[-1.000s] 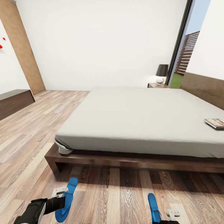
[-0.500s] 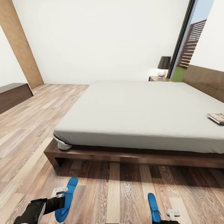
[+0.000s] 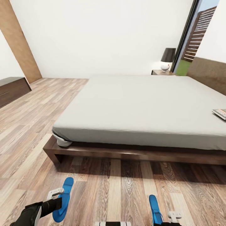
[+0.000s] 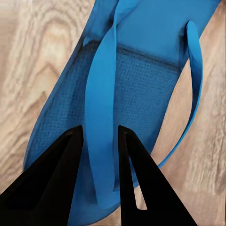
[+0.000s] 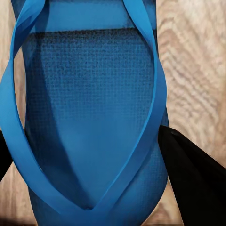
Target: In the bedroom, move the book from the bed onto either nightstand, and place the two sandals side by side next to the bed.
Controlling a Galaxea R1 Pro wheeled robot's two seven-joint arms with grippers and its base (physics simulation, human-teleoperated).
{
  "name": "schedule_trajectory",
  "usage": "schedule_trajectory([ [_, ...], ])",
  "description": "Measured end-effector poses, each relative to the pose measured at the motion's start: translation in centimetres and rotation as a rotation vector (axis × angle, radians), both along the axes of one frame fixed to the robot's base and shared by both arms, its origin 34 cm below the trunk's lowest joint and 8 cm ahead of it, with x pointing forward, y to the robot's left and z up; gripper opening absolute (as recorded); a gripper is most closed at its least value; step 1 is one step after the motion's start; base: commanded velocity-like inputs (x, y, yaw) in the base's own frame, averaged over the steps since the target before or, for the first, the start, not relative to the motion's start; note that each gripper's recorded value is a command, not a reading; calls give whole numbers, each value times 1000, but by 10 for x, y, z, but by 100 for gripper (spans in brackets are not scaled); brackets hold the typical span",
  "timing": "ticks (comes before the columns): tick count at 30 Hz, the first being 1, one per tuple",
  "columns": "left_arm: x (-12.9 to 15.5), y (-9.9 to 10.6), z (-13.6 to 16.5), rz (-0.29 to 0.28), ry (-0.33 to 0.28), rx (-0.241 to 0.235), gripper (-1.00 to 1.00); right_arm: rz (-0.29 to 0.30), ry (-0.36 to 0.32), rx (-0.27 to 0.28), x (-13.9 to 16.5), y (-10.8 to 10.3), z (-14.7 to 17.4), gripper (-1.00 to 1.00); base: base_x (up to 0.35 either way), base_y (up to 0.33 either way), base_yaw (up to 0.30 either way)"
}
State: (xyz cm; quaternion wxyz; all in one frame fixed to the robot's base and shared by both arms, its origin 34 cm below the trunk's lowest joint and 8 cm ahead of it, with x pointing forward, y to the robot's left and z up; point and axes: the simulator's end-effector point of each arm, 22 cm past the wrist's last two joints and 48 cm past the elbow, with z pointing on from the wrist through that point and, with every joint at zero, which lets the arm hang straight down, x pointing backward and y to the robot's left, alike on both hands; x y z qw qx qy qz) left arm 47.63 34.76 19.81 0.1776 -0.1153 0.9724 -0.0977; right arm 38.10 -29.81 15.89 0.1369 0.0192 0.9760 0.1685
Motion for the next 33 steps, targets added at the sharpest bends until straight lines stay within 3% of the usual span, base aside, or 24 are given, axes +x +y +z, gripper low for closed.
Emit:
schedule_trajectory([
  [2,-5,6,-3,48,5,-10,-100,0,8,0,-3,0,-3,-100,0,0,0],
  [8,-12,8,-12,72,23,-16,-100,-1,28,0,-10,0,-9,-100,0,0,0],
  [14,-11,8,-11,72,18,-16,-100,-1,28,2,-10,0,-9,-100,4,0,0],
  [21,0,12,-7,54,-43,8,-100,0,27,2,-10,0,-9,-100,245,0,0],
  [27,0,12,-7,52,-46,10,-100,0,27,2,-10,0,-9,-100,316,0,0],
  [33,0,12,-7,51,-45,9,-100,0,28,2,-10,0,-9,-100,64,0,0],
])
